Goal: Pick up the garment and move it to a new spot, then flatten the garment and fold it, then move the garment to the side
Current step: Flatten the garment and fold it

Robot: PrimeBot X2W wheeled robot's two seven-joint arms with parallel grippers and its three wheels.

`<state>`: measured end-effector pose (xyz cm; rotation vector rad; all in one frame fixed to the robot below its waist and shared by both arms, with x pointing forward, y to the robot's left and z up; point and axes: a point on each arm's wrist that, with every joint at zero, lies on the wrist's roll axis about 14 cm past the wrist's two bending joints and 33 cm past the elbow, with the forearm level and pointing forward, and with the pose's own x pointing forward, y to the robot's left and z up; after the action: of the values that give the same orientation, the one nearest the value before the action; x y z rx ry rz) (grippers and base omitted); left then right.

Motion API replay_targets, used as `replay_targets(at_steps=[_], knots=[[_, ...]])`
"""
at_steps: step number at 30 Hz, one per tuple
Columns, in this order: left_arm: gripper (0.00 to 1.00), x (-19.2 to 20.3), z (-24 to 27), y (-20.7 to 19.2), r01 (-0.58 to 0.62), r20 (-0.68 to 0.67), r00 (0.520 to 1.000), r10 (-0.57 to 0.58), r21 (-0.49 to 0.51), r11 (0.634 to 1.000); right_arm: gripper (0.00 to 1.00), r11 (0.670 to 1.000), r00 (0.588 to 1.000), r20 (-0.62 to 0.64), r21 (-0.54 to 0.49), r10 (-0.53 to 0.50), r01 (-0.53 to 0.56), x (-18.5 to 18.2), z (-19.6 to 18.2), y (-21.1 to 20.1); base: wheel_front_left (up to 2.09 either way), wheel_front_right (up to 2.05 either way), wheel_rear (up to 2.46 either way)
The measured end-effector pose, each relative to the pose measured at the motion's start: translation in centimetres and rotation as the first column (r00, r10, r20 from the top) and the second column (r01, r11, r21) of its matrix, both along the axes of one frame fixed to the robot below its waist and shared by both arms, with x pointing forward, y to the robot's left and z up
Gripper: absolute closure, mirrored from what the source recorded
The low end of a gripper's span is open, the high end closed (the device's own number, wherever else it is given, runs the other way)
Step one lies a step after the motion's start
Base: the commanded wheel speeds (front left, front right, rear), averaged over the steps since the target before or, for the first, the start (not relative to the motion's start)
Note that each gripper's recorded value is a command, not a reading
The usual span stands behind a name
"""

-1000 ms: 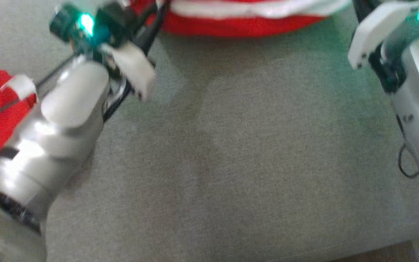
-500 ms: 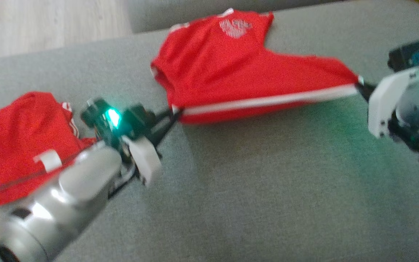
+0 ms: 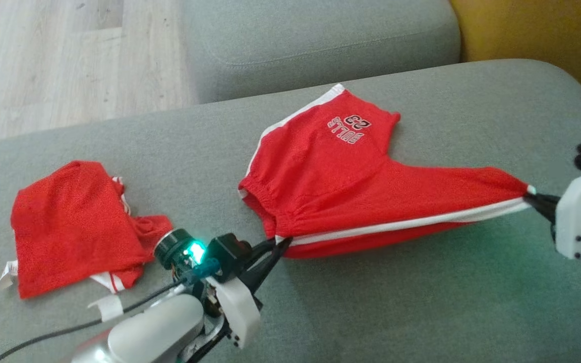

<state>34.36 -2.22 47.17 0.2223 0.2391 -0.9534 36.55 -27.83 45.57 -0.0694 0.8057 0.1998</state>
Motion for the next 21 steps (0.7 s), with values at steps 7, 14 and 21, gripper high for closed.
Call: replay_targets(at_steps=[7, 14, 21], knots=[[1.0, 1.9, 1.2, 1.2, -0.119, 0.001, 0.993, 0.119, -0.055, 0.991, 1.0, 0.999, 0.985, 0.171, 0.052, -0.015, 0.006, 3.4, 3.4, 0.4, 0.0, 0.0, 0.0], [1.0, 6.0, 1.9, 2.2, -0.218, 0.009, 0.976, 0.219, -0.084, 0.972, 1.0, 0.997, 0.942, 0.333, 0.081, -0.041, 0.014, 8.9, 5.3, 2.0, 0.0, 0.0, 0.0], [1.0, 8.7, 0.3, 3.6, -0.303, -0.029, 0.953, 0.301, -0.075, 0.95, 1.0, 0.997, 0.91, 0.413, 0.08, -0.032, -0.002, 14.4, 6.0, 4.5, 0.0, 0.0, 0.0]])
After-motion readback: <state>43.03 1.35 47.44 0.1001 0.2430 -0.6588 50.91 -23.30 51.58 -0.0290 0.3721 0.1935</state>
